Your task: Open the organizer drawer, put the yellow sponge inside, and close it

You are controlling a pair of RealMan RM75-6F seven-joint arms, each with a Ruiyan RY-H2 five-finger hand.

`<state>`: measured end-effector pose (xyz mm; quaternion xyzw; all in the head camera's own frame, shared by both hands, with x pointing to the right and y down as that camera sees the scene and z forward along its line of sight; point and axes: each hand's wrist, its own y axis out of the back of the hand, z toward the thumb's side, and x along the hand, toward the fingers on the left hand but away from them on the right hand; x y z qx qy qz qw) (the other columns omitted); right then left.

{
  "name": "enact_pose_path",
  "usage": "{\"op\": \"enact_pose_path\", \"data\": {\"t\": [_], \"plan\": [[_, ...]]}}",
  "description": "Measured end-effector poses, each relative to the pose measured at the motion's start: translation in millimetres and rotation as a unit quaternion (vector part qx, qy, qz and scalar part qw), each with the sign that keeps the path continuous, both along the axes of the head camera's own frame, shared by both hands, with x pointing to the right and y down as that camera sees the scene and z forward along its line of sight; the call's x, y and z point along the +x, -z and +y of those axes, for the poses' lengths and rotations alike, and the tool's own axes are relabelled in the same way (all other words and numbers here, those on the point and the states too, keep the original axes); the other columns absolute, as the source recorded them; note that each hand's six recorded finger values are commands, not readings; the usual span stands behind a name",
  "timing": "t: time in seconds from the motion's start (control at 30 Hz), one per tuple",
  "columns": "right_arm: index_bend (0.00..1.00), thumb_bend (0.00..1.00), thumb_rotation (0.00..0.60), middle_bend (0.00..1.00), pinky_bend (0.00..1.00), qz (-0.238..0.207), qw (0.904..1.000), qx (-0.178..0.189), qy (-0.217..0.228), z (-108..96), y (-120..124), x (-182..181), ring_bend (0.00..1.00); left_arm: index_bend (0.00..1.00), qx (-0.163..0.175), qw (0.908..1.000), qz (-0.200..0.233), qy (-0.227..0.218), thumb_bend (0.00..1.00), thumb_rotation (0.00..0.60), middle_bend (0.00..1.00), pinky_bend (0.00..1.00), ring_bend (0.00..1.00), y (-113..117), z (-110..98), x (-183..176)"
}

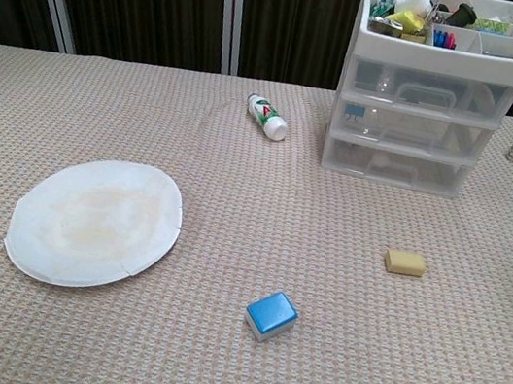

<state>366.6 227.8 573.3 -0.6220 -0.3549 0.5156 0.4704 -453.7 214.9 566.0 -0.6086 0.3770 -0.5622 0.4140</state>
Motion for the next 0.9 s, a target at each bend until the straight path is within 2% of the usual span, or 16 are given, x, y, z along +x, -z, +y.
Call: {"op": "enact_pose_path", "data": {"t": [0.9], "plan": [[0.0,0.1,0.6,0.0,0.0,-0.003,1.0,-0.001,0.0,0.1,0.2,-0.4,0.0,0.07,0.002,1.0,0.004,0.001,0.11,0.6,0.0,0.0,0.0,1.0,-0.3,0.6]]}}
